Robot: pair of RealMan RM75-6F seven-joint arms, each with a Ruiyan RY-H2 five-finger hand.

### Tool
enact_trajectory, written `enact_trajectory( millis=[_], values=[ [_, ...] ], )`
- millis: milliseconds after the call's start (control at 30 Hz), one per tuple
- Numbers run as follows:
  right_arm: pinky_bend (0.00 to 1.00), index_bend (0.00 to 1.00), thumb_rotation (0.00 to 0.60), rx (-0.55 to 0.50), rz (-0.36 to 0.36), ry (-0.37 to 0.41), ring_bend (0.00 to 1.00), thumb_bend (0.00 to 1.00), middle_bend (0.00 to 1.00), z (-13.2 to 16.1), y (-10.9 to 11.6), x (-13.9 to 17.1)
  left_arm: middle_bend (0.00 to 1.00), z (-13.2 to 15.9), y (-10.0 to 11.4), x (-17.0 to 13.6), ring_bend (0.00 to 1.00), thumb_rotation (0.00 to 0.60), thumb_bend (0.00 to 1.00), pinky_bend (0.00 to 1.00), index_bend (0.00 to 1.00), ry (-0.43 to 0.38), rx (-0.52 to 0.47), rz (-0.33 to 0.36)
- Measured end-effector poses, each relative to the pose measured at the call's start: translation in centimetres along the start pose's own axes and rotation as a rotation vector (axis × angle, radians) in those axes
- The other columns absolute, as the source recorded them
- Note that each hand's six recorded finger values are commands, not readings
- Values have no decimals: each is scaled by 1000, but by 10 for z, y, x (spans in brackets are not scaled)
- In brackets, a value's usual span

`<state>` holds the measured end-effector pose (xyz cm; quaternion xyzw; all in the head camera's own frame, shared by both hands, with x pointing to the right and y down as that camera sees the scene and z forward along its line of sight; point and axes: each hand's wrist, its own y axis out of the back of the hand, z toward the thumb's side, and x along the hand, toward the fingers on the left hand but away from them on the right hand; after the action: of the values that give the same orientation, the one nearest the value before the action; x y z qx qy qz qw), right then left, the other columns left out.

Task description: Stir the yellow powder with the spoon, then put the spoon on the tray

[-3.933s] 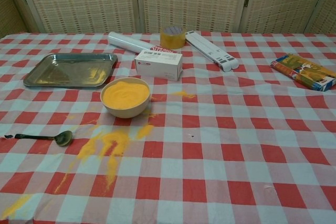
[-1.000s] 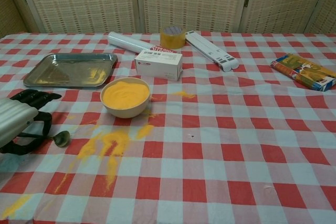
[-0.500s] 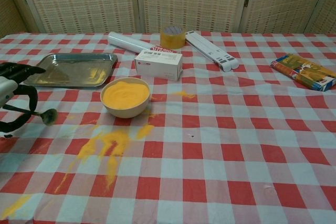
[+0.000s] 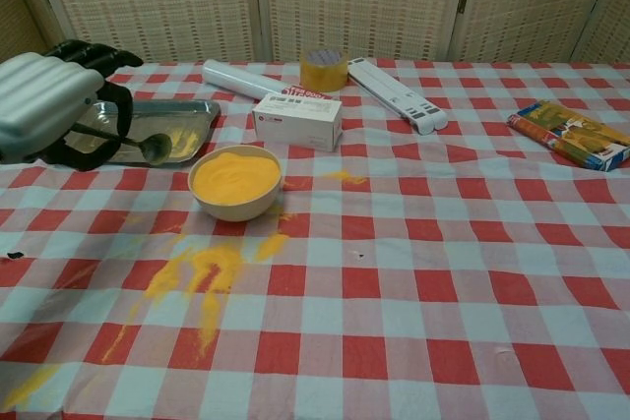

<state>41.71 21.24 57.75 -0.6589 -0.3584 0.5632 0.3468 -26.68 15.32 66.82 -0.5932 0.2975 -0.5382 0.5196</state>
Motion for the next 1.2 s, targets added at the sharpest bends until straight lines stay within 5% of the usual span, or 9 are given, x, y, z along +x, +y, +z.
enact_trajectory(
  millis=[533, 967, 1200],
  values=[
    [0, 0, 600, 6, 18, -24, 0, 175, 0, -5, -5, -7, 84, 43, -25, 37, 0, 600, 452, 0, 645, 20, 106, -73],
    [0, 0, 600, -3, 7, -19, 0, 176, 0, -5, -1, -4, 64, 74, -38, 30, 0, 600, 461, 0, 460, 27, 201, -132],
    [0, 0, 600, -6, 1, -18, 0, 175, 0, -6, 1, -3, 42, 86, -32, 28, 0, 600, 461, 0, 235, 7, 211, -110]
  ],
)
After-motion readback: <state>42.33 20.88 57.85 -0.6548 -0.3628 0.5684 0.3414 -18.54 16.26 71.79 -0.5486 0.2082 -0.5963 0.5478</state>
